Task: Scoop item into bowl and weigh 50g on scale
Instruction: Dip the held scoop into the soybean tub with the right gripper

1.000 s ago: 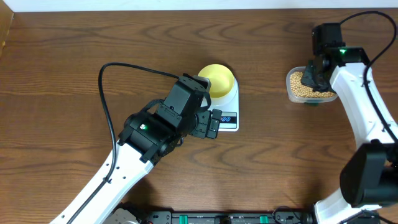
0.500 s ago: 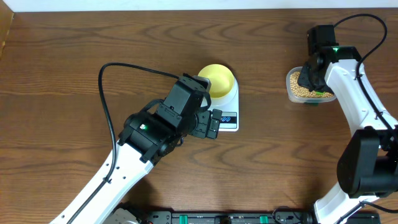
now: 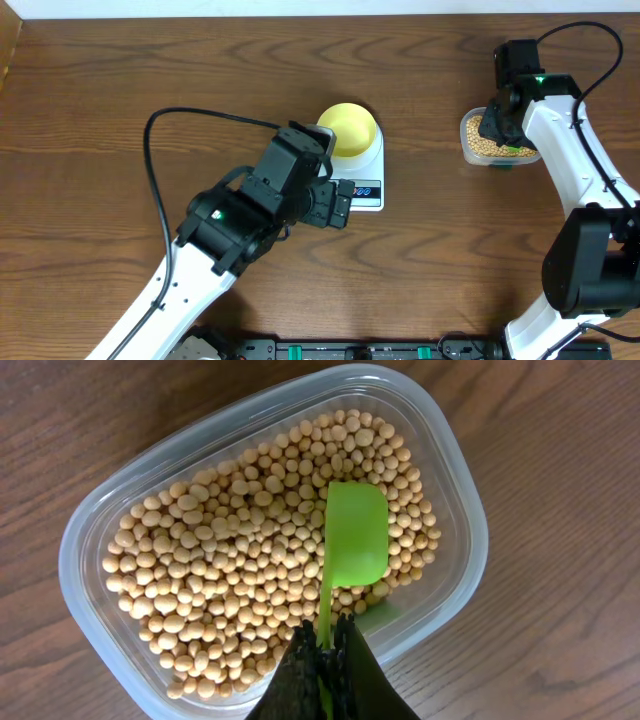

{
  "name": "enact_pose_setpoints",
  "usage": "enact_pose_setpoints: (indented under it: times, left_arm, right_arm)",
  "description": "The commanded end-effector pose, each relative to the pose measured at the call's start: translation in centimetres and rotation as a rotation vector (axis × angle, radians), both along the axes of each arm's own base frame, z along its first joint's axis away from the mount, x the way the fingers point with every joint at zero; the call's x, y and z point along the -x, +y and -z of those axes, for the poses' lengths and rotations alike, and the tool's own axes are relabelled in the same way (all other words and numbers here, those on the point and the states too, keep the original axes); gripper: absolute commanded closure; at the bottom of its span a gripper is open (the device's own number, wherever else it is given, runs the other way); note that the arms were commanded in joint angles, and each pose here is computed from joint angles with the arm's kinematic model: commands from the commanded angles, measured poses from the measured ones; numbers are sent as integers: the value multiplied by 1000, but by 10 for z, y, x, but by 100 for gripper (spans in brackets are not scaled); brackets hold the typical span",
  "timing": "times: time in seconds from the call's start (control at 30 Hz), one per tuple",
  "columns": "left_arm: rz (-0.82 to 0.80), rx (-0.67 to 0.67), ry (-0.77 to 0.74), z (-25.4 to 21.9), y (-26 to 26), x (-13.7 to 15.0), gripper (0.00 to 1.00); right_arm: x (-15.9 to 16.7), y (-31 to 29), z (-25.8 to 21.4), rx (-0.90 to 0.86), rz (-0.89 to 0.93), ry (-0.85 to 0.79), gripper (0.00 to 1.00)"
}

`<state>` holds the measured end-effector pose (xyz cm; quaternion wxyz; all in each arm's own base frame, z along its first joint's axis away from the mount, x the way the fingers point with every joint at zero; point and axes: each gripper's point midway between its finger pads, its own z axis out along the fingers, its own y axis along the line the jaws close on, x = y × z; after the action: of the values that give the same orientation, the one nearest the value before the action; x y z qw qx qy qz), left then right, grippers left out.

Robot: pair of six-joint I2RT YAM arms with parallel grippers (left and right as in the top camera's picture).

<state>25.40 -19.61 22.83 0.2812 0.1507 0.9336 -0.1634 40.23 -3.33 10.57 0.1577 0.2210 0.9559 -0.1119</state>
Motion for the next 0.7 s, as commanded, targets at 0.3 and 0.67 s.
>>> enact_pose_setpoints:
  times: [0.3,0.67]
  left_arm:
    - [6,15,-6,-10,3,6,2]
    - [6,9,3,-9,5,8,2]
  right_arm:
    - [4,3,31,-178,40,62,99]
    - [5,37,33,-382,-13,79,99]
